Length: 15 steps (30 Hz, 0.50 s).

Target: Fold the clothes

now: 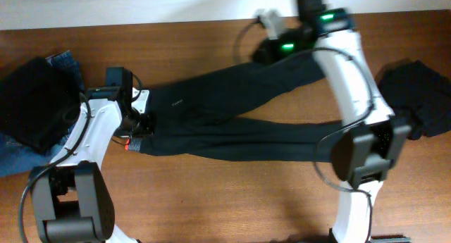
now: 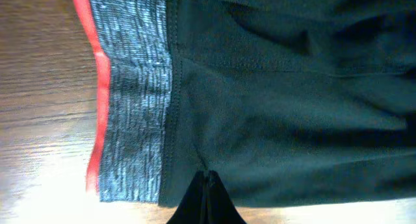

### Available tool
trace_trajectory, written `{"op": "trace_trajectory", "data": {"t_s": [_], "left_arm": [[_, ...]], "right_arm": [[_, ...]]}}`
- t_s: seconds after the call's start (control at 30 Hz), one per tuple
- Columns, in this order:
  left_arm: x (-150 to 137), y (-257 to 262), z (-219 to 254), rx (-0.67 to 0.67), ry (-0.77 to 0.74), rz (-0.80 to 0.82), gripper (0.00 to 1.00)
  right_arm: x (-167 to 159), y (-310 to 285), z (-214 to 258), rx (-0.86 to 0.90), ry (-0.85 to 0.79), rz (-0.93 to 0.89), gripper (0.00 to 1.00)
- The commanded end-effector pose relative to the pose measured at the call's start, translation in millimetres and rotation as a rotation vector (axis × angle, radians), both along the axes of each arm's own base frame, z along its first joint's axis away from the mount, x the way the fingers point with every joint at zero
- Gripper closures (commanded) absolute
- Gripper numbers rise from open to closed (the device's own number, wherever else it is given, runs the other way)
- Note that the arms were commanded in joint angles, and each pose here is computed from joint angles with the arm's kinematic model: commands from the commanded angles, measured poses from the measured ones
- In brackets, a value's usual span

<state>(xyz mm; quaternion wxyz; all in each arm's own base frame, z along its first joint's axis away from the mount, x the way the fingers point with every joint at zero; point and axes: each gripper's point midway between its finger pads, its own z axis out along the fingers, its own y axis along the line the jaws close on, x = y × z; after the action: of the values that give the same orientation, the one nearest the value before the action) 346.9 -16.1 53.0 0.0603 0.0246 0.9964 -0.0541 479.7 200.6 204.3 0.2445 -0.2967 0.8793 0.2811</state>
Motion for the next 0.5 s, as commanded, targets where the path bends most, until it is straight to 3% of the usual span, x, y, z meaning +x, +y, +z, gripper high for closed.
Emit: {"op": "trace_trajectory", "data": {"t_s": [0.0, 0.27, 0.47], "left_arm": [[-7.2, -1.8, -4.4, -0.024, -0.001, 0.007, 0.99], [-27.1, -2.1, -23.4, -0.024, 0.053, 0.008, 0.99], [-32.6, -3.6, -30.4, -0.033, 0.063, 0.012, 0.99]], "right_arm": [[4.0, 70.5, -18.0, -0.033, -0.067, 0.057, 0.96], [11.0, 148.9, -95.4, -0.035, -0.056, 0.086, 0.96], [5.7, 160.4, -138.7, -0.059, -0.007, 0.109, 0.96]]}}
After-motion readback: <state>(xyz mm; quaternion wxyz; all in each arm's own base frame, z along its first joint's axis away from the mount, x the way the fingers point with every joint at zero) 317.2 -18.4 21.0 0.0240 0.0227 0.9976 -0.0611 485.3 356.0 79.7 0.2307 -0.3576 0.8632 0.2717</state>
